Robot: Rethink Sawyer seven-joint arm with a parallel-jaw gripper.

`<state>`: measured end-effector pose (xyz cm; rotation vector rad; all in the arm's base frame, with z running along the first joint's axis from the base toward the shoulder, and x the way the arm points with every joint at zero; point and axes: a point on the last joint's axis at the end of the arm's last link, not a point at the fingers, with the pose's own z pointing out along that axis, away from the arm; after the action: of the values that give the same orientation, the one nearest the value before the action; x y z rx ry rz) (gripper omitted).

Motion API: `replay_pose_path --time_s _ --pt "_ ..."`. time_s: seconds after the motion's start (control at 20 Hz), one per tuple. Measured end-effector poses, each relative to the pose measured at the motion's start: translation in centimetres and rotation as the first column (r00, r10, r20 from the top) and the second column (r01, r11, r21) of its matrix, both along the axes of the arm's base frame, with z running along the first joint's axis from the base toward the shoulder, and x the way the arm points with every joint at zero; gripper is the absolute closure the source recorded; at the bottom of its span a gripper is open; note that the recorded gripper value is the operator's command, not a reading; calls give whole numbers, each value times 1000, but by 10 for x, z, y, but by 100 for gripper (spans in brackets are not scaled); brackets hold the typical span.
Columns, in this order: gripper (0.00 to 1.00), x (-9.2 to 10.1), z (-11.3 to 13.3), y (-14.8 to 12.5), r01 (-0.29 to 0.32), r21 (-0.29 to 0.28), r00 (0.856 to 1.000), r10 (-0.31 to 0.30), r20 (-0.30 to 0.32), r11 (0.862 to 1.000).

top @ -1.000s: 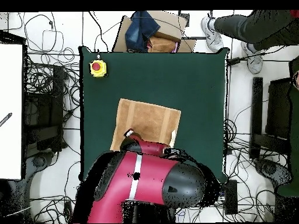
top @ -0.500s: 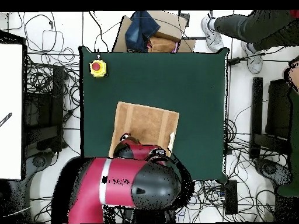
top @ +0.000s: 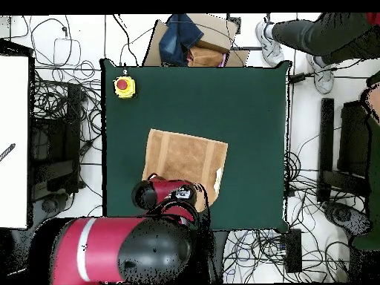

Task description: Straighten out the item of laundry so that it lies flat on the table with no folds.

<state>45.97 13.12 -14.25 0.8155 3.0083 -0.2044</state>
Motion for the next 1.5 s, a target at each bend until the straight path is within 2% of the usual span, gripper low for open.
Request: replay_pose_path --time_s 0.15,0.35,0.6,0.65,0.85,0.9,1.05,1.1,1.3,1.4,1.5 --pt "0 11 7 -1 -4 -21 999 3 -33 1000" --pt "0 31 13 -1 -3 -34 999 2 -34 999" --pt "0 74 17 -7 -2 -51 999 4 37 999" --pt "0 93 17 -9 0 -58 997 4 71 998" --pt "0 133 18 -11 7 -72 992 2 123 997" --pt "0 156 18 -9 12 -76 990 -1 143 997" --pt "0 178 16 -7 16 -83 988 -2 157 996" --pt "0 198 15 -3 20 -85 986 -6 165 996" --pt "0 221 12 4 29 -86 985 -14 170 996" --pt "0 240 8 17 41 -78 985 -27 171 996" --pt "0 246 4 24 45 -74 986 -32 166 996"
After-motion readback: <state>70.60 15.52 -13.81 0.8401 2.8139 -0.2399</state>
